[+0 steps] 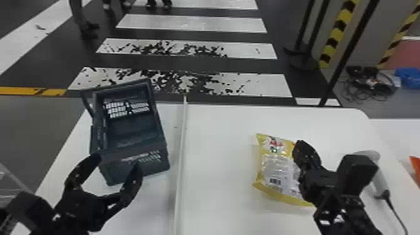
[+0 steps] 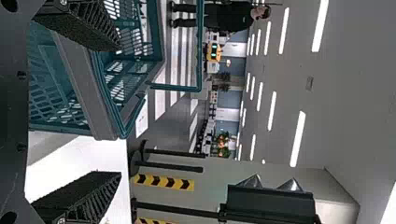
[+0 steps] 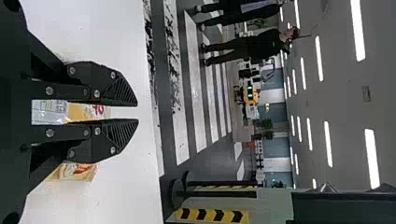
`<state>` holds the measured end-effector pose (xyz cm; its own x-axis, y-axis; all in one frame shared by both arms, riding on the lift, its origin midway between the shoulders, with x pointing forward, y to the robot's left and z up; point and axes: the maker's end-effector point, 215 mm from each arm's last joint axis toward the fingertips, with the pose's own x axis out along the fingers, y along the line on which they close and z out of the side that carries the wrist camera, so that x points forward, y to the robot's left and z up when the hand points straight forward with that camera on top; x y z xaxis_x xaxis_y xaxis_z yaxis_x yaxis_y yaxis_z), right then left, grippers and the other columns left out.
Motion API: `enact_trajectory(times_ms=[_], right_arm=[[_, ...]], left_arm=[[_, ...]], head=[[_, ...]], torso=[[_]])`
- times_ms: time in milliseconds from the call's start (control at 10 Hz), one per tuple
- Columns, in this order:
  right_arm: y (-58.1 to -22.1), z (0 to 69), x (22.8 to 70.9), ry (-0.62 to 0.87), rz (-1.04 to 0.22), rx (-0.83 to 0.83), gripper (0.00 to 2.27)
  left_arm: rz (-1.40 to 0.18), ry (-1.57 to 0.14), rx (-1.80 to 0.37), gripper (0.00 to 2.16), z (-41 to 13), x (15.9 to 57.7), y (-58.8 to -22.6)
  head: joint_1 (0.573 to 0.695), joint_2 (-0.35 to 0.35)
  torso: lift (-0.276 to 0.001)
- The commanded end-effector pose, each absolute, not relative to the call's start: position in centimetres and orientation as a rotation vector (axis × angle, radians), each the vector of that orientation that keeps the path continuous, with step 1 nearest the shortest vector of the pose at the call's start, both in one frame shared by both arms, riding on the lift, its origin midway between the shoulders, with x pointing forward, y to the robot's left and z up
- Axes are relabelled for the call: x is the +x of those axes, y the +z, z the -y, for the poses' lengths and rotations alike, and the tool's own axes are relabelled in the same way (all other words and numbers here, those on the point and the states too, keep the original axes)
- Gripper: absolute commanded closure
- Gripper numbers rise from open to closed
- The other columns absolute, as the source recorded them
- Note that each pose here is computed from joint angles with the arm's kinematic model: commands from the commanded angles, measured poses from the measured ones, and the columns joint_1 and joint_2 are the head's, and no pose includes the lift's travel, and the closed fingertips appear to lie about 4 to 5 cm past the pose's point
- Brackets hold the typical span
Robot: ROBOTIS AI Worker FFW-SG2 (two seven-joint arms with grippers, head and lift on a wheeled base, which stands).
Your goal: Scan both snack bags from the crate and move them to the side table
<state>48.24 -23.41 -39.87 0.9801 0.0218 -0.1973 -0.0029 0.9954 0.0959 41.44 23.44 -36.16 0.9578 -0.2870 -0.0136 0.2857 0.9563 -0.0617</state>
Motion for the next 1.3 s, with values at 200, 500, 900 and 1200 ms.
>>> enact_trajectory(times_ms=[200, 500, 900, 1200], right_arm=[[-43.1, 19.2, 49.3, 0.123, -0.331, 0.059, 2.13], [-46.3, 17.6, 50.4, 0.161, -0.403, 0.032, 2.13], [-48.2, 17.6, 50.6, 0.174, -0.448, 0.024, 2.13], [-49.0, 18.3, 49.9, 0.179, -0.464, 0.013, 2.13]], left_arm=[[-0.025, -0.289, -0.060, 0.04, -23.5, 41.4, -36.3], [-0.028, -0.288, -0.060, 0.04, -23.6, 41.4, -36.5], [-0.031, -0.286, -0.059, 0.04, -23.7, 41.4, -36.6], [-0.029, -0.286, -0.059, 0.04, -23.7, 41.4, -36.6]], head=[[0.695, 0.030], [0.695, 0.065], [0.695, 0.073], [0.695, 0.075]], torso=[[-0.099], [-0.099], [-0.099], [-0.099]])
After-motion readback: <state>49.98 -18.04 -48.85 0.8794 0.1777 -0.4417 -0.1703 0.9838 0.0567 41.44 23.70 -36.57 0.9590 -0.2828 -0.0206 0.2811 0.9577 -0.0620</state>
